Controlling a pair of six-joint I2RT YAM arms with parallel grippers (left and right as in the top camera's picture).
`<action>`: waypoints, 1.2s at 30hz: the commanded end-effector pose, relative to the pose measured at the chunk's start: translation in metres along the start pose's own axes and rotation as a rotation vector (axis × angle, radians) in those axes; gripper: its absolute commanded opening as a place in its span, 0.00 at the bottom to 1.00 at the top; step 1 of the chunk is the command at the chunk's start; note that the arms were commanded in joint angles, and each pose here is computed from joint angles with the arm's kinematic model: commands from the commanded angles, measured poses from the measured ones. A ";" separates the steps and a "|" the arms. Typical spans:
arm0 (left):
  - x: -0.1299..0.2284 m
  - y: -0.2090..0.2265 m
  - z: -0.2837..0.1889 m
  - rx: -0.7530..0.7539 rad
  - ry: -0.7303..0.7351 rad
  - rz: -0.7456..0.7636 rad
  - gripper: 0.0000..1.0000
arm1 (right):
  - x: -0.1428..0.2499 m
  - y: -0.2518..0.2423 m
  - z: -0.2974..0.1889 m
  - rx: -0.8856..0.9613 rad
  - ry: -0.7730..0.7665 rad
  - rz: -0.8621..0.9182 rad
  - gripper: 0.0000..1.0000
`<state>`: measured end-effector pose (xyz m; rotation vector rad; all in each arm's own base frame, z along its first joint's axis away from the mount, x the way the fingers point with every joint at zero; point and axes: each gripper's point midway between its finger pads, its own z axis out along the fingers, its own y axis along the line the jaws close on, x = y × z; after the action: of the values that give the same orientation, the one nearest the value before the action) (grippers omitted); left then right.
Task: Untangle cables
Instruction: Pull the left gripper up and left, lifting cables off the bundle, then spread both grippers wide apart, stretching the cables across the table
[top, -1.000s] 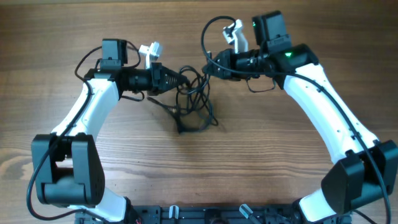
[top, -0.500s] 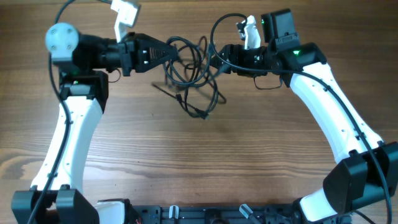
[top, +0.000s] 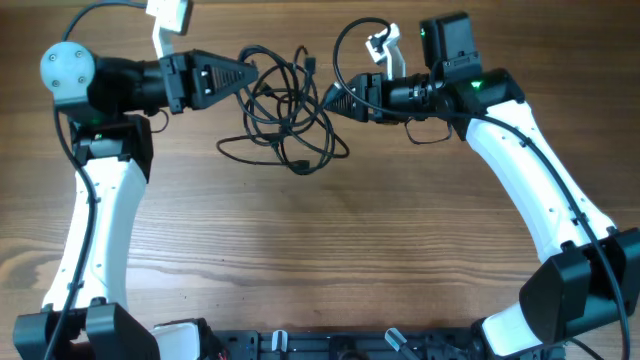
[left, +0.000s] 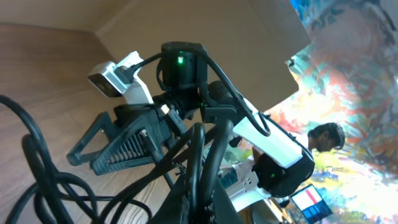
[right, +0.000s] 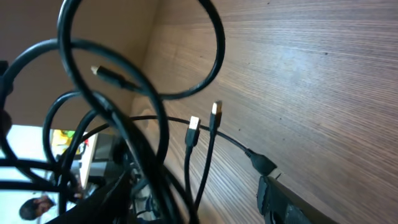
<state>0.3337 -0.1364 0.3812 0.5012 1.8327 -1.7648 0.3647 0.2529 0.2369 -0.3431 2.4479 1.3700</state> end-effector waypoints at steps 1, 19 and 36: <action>-0.004 -0.005 -0.001 -0.007 -0.015 0.004 0.04 | 0.002 0.017 0.001 -0.047 0.011 -0.034 0.67; -0.055 0.022 -0.079 -0.191 -0.344 0.000 0.04 | 0.022 -0.073 0.057 0.236 0.093 0.200 0.04; 0.056 0.187 -0.217 -1.081 -0.504 -0.469 0.04 | 0.053 -0.141 -0.011 0.433 0.200 0.246 0.04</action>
<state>0.3757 0.0239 0.2397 -0.7200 2.1093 -1.3546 0.3458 0.2191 0.1277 -0.1612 2.9325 0.9986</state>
